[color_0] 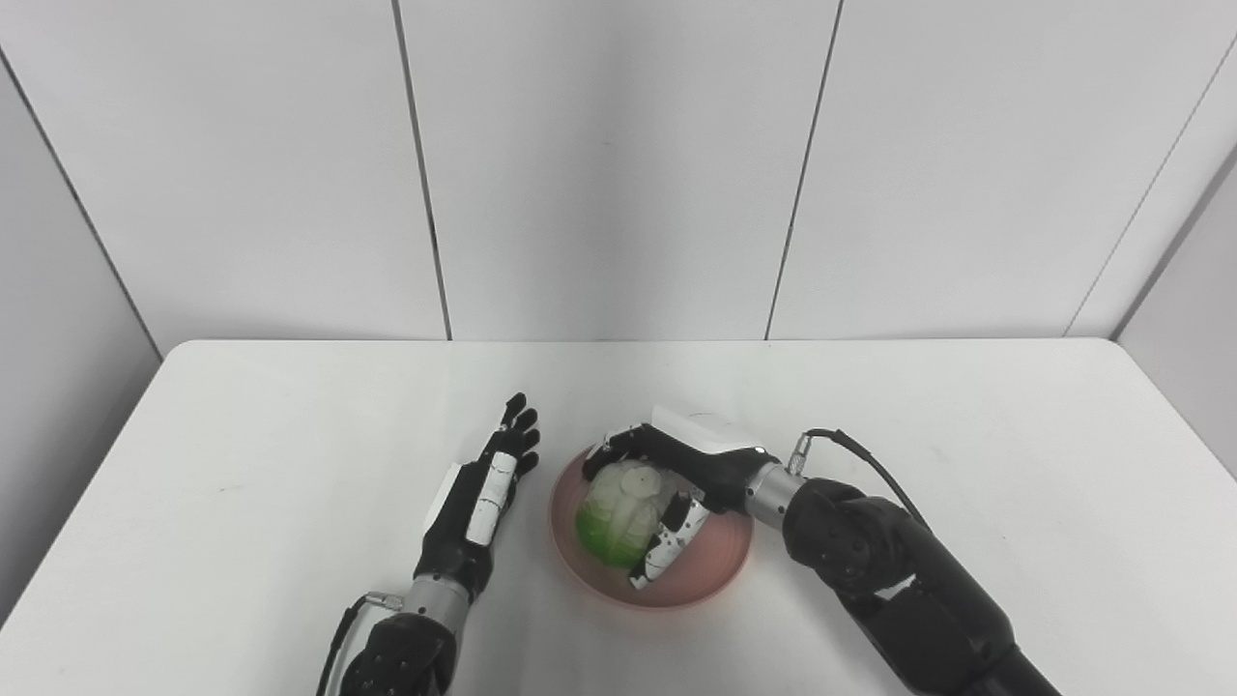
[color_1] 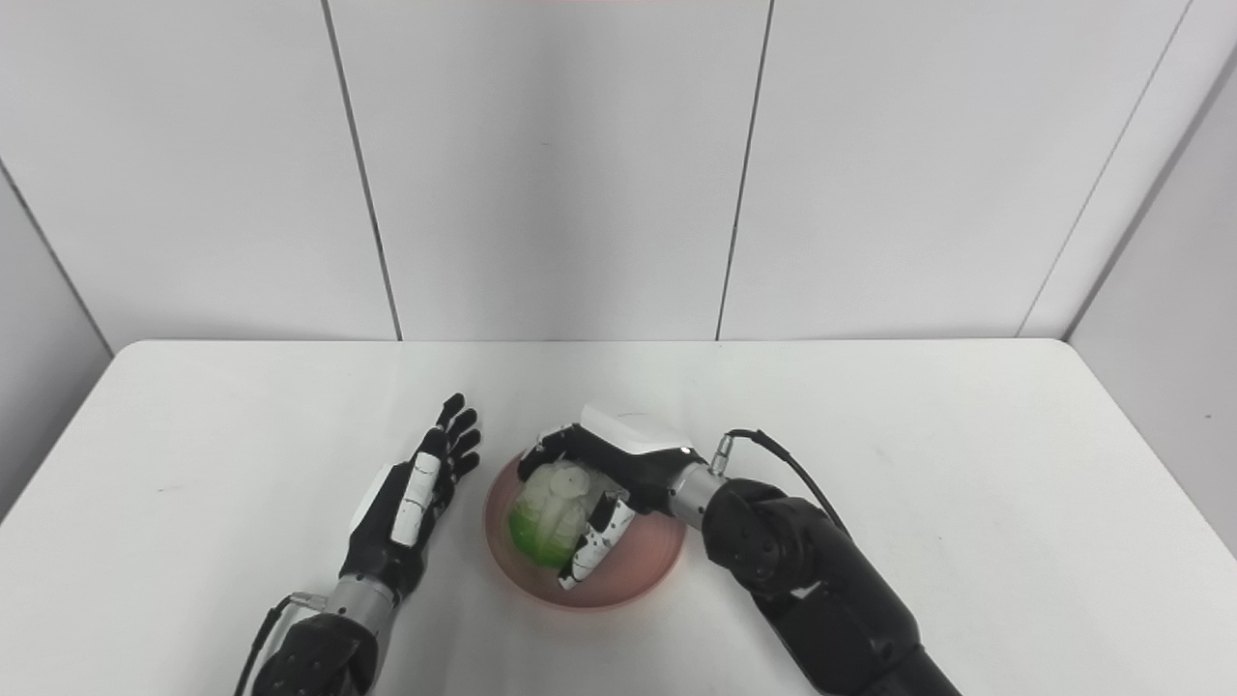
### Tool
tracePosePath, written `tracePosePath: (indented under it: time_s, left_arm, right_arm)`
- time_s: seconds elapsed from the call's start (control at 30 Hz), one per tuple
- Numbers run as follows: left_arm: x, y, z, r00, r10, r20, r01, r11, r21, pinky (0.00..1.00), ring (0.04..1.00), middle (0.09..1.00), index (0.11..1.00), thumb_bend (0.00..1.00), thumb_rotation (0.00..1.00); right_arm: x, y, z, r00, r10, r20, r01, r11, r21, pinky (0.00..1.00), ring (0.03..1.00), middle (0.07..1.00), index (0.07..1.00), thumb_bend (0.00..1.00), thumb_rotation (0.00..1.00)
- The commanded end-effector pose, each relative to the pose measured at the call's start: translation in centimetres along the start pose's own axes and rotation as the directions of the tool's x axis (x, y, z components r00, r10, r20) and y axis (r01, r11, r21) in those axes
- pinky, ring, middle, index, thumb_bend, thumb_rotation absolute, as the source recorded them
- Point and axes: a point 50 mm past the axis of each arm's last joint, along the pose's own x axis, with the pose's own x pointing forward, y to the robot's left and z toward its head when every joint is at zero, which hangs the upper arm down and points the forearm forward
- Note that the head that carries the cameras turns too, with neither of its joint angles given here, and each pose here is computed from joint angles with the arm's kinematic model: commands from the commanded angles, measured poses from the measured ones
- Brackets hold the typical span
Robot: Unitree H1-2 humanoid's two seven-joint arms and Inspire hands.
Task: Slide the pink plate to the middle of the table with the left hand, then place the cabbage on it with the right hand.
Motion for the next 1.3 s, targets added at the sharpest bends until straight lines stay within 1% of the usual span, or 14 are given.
tracePosePath:
  time_s: [0.0, 0.27, 0.4, 0.53, 0.63, 0.7, 0.77, 0.83, 0.87, 0.93, 1.03, 1.07, 1.17, 1.27]
  left_arm:
    - [-0.1, -1.8, -1.3, 0.995, -0.057, -0.084, 0.057, 0.998, -0.009, 0.95, 0.972, 0.984, 0.985, 0.82, 1.0]
    - [-0.2, -1.8, -1.4, 0.995, -0.054, -0.087, 0.053, 0.999, -0.01, 0.95, 0.969, 0.982, 0.981, 0.83, 1.0]
    - [-0.2, -1.7, -1.4, 0.995, -0.051, -0.083, 0.05, 0.999, -0.012, 0.94, 0.966, 0.983, 0.982, 0.82, 1.0]
    - [-0.2, -1.6, -1.6, 0.995, -0.052, -0.09, 0.051, 0.999, -0.011, 0.95, 0.969, 0.985, 0.986, 0.82, 1.0]
    - [-0.3, -1.5, -1.6, 0.993, -0.055, -0.101, 0.055, 0.998, -0.009, 0.95, 0.972, 0.987, 0.989, 0.84, 1.0]
    - [-0.3, -1.5, -1.7, 0.993, -0.054, -0.102, 0.053, 0.999, -0.014, 0.97, 0.976, 0.99, 0.992, 0.85, 1.0]
    - [-0.3, -1.5, -1.6, 0.994, -0.049, -0.102, 0.049, 0.999, -0.008, 0.96, 0.966, 0.978, 0.981, 0.83, 1.0]
    - [-0.4, -1.5, -1.6, 0.994, -0.044, -0.104, 0.044, 0.999, -0.004, 0.96, 0.962, 0.974, 0.977, 0.84, 1.0]
    - [-0.5, -1.5, -1.6, 0.994, -0.041, -0.105, 0.041, 0.999, -0.004, 0.94, 0.956, 0.968, 0.97, 0.83, 1.0]
    - [-0.5, -1.5, -1.6, 0.993, -0.041, -0.11, 0.04, 0.999, -0.007, 0.93, 0.954, 0.967, 0.97, 0.83, 1.0]
    - [-0.5, -1.4, -1.6, 0.993, -0.041, -0.115, 0.041, 0.999, -0.007, 0.94, 0.953, 0.969, 0.973, 0.84, 1.0]
    - [-0.5, -1.4, -1.7, 0.992, -0.041, -0.117, 0.04, 0.999, -0.009, 0.94, 0.953, 0.969, 0.973, 0.84, 1.0]
    - [-0.5, -1.3, -1.8, 0.993, -0.041, -0.11, 0.04, 0.999, -0.016, 0.95, 0.958, 0.974, 0.978, 0.83, 1.0]
    - [-0.5, -1.0, -1.8, 0.994, -0.036, -0.102, 0.035, 0.999, -0.006, 0.94, 0.953, 0.97, 0.976, 0.81, 1.0]
  right_arm:
    - [0.0, -1.9, 1.0, 0.999, -0.035, 0.042, 0.037, 0.998, -0.058, 0.66, 0.762, 0.775, 0.717, 0.9, 0.17]
    - [-0.7, -2.7, 1.5, 0.999, -0.04, 0.019, 0.042, 0.992, -0.117, 0.66, 0.792, 0.822, 0.749, 0.95, 0.2]
    - [-1.2, -3.6, 2.0, 0.999, -0.054, 0.009, 0.055, 0.985, -0.162, 0.67, 0.799, 0.828, 0.762, 0.96, 0.23]
    - [-1.9, -4.9, 2.1, 0.997, -0.071, 0.022, 0.073, 0.983, -0.169, 0.68, 0.805, 0.831, 0.774, 0.97, 0.27]
    - [-2.5, -6.1, 2.6, 0.994, -0.102, 0.05, 0.108, 0.984, -0.139, 0.7, 0.809, 0.829, 0.776, 0.98, 0.24]
    - [-2.8, -7.0, 2.8, 0.989, -0.13, 0.066, 0.137, 0.986, -0.097, 0.71, 0.818, 0.838, 0.782, 0.99, 0.25]
    - [-3.0, -7.8, 3.0, 0.983, -0.16, 0.09, 0.165, 0.985, -0.05, 0.73, 0.829, 0.843, 0.796, 0.98, 0.26]
    - [-3.1, -8.5, 2.8, 0.978, -0.179, 0.11, 0.182, 0.983, -0.017, 0.74, 0.834, 0.847, 0.804, 0.99, 0.27]
    - [-3.1, -8.9, 2.7, 0.976, -0.184, 0.116, 0.186, 0.982, -0.005, 0.76, 0.844, 0.857, 0.824, 1.0, 0.32]
    - [-3.2, -9.4, 2.5, 0.975, -0.188, 0.118, 0.189, 0.982, 0.003, 0.77, 0.853, 0.868, 0.848, 1.0, 0.37]
    - [-3.7, -10.1, 2.3, 0.979, -0.178, 0.096, 0.179, 0.984, 0.0, 0.78, 0.876, 0.9, 0.903, 1.0, 0.46]
    - [-3.8, -10.4, 2.3, 0.982, -0.171, 0.085, 0.171, 0.985, 0.004, 0.78, 0.878, 0.904, 0.91, 1.0, 0.46]
    - [-4.4, -10.9, 2.1, 0.986, -0.159, 0.057, 0.157, 0.987, 0.038, 0.81, 0.923, 0.956, 0.962, 1.0, 0.53]
    - [-5.3, -11.2, 1.5, 0.98, -0.197, 0.031, 0.192, 0.974, 0.117, 0.84, 0.948, 0.979, 0.993, 1.0, 0.6]
